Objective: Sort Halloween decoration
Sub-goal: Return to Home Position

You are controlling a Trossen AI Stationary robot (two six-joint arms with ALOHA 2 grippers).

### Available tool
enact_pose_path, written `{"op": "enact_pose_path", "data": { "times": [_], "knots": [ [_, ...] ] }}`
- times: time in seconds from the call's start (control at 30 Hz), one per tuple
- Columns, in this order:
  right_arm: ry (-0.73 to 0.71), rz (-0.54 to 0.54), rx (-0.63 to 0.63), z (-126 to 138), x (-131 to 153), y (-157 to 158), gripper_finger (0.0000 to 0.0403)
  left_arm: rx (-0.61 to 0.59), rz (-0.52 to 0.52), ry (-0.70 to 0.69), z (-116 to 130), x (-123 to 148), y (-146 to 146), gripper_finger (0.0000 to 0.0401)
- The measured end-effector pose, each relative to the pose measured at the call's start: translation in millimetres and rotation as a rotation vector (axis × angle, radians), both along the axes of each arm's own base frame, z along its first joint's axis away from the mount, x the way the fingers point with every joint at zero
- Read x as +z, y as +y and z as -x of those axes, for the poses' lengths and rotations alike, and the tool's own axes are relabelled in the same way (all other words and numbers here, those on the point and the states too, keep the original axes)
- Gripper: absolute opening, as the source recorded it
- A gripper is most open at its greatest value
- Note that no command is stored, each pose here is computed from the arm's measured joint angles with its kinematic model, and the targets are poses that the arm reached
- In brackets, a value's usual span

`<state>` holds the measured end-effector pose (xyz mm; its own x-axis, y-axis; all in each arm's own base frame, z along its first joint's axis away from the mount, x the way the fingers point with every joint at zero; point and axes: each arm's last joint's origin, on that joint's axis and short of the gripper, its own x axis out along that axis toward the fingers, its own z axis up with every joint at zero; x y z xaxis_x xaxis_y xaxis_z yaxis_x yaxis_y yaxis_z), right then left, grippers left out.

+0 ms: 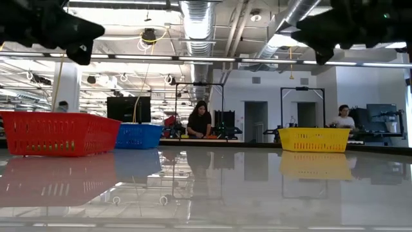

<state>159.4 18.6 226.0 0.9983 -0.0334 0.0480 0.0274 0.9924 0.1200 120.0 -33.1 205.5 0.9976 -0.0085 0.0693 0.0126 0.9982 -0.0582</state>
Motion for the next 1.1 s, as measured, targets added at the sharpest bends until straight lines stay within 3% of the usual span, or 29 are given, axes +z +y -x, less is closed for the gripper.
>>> {"op": "enact_pose_path", "data": {
  "times": [0.3, 0.4, 0.77, 1.1],
  "knots": [
    [-0.031, -0.031, -0.046, 18, -38, -12, 0.0159, -0.021, 0.019, -0.069, 14, -23, 10, 0.0000],
    [-0.028, -0.030, -0.076, 23, -54, -17, 0.0159, -0.038, 0.011, -0.023, 16, -28, 11, 0.0000],
    [0.021, -0.016, -0.132, 24, -58, -41, 0.0159, -0.098, -0.042, 0.009, 18, -32, 11, 0.0000],
    [0.043, 0.000, -0.208, 26, -60, -51, 0.0159, 0.038, -0.081, 0.129, 18, -42, 15, 0.0000]
  ]
}}
